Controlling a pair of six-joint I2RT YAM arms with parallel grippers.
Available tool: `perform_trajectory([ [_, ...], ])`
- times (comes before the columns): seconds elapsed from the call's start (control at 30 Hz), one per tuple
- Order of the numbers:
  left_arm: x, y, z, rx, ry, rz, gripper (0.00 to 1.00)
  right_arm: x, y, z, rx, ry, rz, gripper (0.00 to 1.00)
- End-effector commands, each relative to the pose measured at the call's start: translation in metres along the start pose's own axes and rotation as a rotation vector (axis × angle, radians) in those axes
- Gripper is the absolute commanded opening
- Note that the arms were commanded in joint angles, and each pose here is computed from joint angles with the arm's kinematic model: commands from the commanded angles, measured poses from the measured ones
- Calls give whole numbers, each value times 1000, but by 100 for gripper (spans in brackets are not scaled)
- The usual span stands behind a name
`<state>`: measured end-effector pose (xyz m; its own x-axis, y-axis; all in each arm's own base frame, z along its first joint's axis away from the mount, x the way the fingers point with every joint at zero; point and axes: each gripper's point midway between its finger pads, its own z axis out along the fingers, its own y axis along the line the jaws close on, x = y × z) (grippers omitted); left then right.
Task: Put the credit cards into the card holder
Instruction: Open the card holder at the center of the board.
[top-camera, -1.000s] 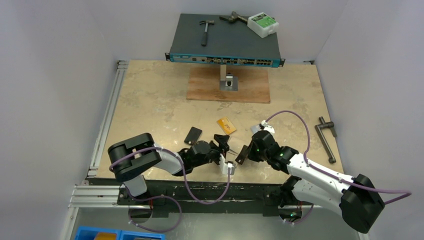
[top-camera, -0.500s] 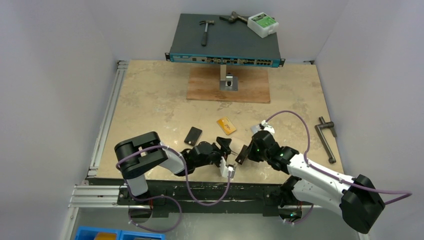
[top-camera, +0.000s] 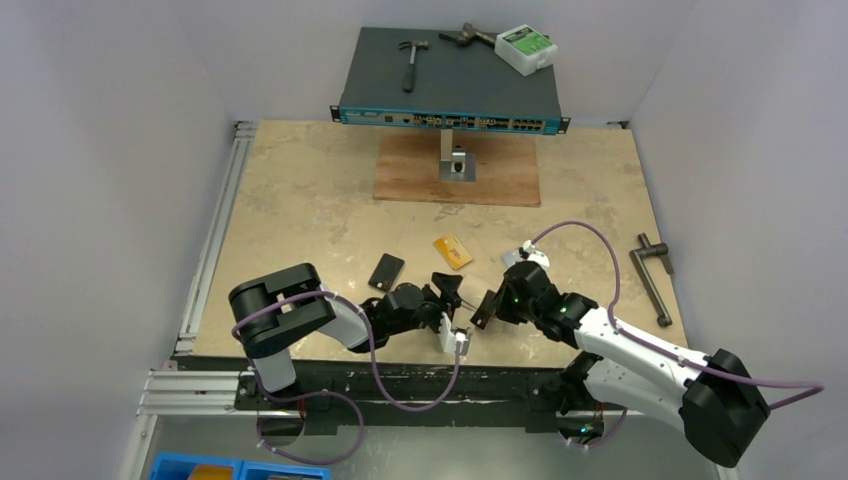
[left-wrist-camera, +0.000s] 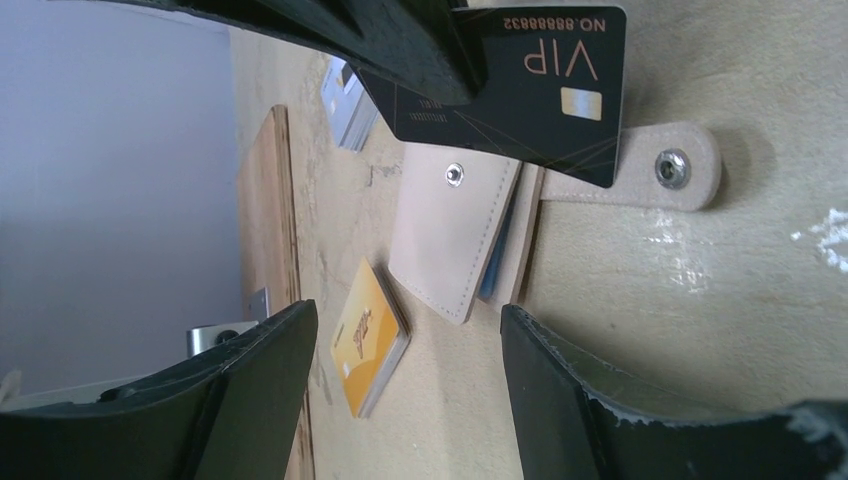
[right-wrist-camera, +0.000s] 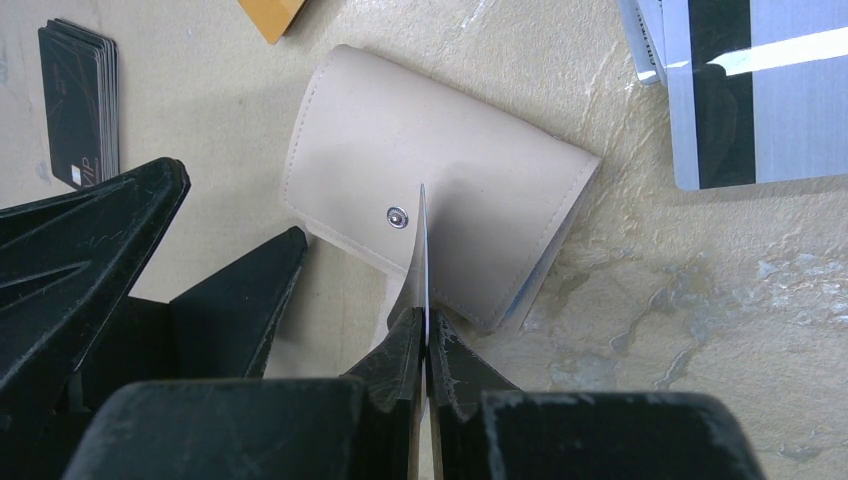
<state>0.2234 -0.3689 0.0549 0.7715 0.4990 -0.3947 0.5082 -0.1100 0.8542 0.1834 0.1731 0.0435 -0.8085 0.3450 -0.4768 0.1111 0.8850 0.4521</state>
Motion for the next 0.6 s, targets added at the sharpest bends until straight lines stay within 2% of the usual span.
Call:
perform_trajectory([
  [0.0,-2,12,-7,-47,-24,13,67,9,-14,1,38,25,-29,0],
  [0.37,2,32,-5,-105,-11,-16,67,11,-14,3,36,33,-28,0],
  [0.57,1,30,0,-85,-17,-31,67,11,-13,3,34,31,-26,0],
])
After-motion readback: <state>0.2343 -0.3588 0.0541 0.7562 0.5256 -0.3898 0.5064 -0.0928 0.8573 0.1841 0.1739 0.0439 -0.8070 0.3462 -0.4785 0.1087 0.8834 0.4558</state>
